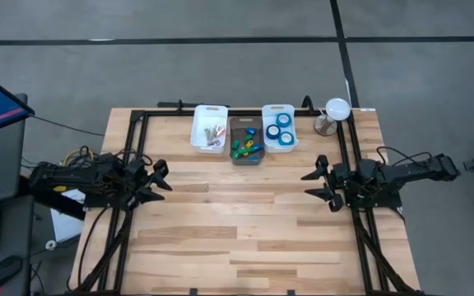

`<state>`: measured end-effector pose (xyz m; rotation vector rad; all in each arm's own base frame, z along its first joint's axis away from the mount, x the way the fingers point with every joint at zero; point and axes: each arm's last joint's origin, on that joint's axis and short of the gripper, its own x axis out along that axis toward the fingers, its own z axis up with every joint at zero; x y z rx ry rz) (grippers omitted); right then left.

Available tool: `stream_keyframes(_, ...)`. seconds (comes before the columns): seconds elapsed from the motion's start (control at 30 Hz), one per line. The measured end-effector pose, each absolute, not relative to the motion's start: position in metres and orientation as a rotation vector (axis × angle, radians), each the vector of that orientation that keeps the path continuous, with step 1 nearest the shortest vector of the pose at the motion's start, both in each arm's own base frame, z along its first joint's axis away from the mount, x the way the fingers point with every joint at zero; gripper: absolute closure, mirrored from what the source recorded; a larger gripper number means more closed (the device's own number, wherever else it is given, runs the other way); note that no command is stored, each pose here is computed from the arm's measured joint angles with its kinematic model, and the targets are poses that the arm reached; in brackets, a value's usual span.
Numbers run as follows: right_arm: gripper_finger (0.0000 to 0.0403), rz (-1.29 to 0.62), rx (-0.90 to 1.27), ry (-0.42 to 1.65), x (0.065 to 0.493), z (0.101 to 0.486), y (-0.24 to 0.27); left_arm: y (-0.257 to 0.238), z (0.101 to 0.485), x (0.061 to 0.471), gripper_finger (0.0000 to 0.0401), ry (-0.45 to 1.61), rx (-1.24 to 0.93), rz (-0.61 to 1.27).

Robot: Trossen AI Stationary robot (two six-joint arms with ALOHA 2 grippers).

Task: Pick and place Stapler, Stapler remover, tape
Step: Return to Home Position

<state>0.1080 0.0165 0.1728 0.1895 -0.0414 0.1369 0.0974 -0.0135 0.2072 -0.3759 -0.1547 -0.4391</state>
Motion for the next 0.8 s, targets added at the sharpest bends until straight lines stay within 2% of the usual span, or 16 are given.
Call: stream_keyframes(0.8, 0.0191, 0.137, 0.189, -0.04, 0.1081, 0.1724, 0.0165, -0.0135, 0.2078, 0.0972, 0.0238, -0.162, -0.375, -0.44)
